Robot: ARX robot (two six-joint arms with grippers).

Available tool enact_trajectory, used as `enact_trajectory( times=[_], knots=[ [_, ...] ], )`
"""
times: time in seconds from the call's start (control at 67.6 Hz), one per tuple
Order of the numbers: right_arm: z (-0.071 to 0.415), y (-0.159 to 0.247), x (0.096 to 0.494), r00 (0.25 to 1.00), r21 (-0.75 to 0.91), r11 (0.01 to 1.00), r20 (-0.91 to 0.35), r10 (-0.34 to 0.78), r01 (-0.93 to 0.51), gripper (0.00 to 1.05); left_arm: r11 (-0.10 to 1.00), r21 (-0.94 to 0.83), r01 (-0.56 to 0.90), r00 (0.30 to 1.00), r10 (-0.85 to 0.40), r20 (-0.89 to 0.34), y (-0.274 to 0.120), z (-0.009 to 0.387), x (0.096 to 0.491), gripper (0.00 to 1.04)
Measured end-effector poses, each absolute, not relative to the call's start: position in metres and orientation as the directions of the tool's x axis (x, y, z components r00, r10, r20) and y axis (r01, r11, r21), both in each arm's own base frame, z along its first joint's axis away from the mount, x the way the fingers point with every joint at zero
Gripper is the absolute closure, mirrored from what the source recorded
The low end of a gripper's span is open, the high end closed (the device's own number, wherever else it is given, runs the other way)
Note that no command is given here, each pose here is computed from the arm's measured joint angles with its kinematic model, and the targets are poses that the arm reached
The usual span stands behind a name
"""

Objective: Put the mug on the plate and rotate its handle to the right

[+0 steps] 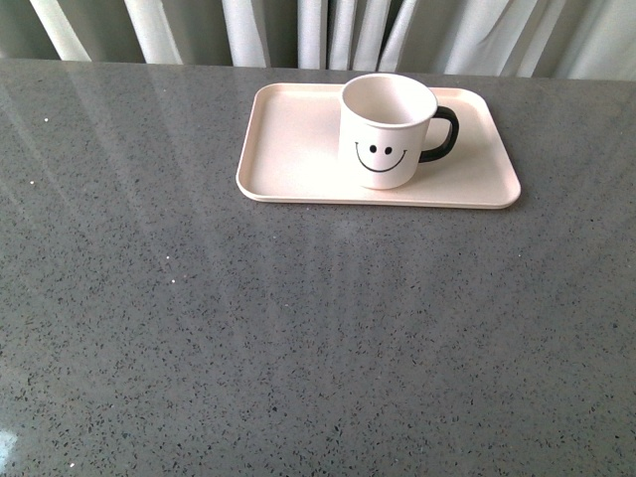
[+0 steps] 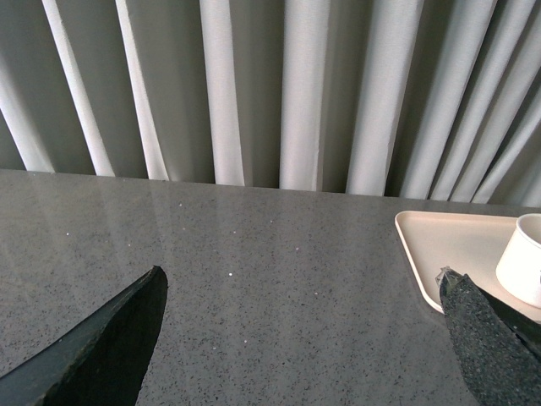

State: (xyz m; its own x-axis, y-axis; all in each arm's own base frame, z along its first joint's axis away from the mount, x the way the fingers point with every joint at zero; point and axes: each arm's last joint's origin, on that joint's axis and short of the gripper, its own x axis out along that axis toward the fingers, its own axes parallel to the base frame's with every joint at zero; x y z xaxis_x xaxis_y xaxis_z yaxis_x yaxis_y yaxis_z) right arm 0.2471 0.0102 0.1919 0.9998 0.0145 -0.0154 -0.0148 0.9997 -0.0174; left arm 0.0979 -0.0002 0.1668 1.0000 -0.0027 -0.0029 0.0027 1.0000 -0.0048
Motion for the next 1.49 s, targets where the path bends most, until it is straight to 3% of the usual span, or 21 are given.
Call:
enact_trajectory(
  times=[0.591,1.493],
  knots=[
    [0.169,0.0,0.168,1.0,-0.011,1.0,-0.002,-0.001,0.001,1.03,1.0,-0.005,0.003,1.0,-0.003,-0.002,0.0,0.167,0.098,0.09],
    [0.172,0.0,0.123,1.0,-0.011,1.0,0.017,0.0,0.001,1.03,1.0,-0.005,0.003,1.0,-0.003,-0.002,0.0,0.167,0.098,0.09]
  ],
)
